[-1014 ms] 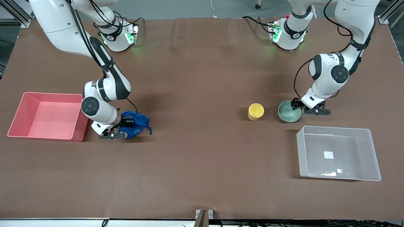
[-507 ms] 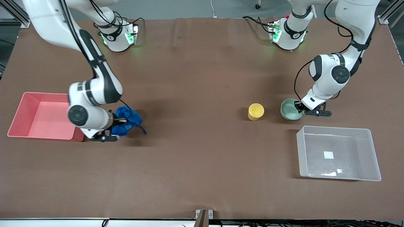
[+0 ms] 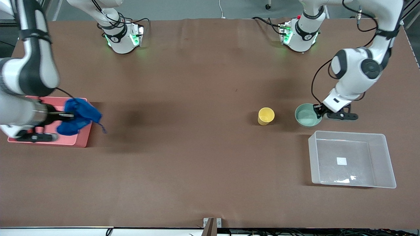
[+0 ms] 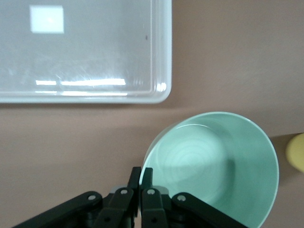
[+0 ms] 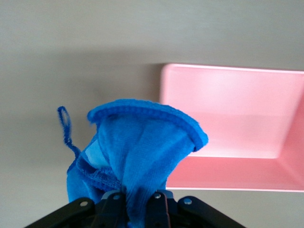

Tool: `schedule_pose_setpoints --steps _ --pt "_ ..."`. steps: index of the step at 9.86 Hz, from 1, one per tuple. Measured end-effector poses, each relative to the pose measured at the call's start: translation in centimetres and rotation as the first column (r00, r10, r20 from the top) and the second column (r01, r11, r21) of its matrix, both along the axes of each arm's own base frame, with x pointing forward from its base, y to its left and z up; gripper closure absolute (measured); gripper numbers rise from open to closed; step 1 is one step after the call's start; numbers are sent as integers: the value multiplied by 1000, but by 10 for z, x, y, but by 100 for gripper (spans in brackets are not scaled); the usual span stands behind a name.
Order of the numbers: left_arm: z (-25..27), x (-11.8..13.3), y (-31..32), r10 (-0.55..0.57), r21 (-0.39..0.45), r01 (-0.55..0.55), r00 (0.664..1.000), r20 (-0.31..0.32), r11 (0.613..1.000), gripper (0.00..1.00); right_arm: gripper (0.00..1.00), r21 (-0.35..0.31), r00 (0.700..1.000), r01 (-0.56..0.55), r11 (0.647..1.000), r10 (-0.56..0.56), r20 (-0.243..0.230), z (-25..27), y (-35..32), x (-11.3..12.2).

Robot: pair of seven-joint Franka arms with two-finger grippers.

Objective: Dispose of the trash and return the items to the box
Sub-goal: 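Carry the cloth into the pink bin while the left gripper carries the bowl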

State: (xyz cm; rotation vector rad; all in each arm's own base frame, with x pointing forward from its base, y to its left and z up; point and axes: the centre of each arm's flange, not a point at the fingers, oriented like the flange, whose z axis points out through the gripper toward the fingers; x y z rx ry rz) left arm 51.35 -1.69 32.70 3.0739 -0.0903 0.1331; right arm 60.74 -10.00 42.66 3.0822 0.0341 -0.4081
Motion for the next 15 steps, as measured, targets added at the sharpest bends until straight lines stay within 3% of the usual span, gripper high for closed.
schedule_pose_setpoints --steps 1,3,5,7,10,12,13,15 --pt "41 17 6 11 -16 -12 1000 -14 1000 96 87 -8 1000 -30 1000 30 3 -8 -39 -6" --pt "95 55 31 46 -30 -46 999 3 998 96 87 -31 994 -96 995 98 54 -41 -94 -19" --pt "99 101 58 40 -35 -40 999 7 999 96 87 -67 985 -133 989 139 106 -92 -131 -39" --pt "71 140 97 14 -47 -14 1000 -4 999 96 87 -85 981 -139 987 149 124 -140 -140 -60" --pt "-10 161 116 -22 -68 18 997 -70 998 96 87 -65 985 -112 992 120 120 -194 -136 -74" --pt "-34 175 122 -24 -42 21 997 -67 999 96 86 -43 989 -94 995 98 110 -208 -131 -75" --pt "-46 182 123 -22 -26 21 998 -52 999 96 76 -39 989 -96 995 99 106 -211 -128 -74" --pt "-69 188 126 -13 -10 13 1000 -25 1000 96 46 -28 989 -104 994 106 102 -201 -121 -68"
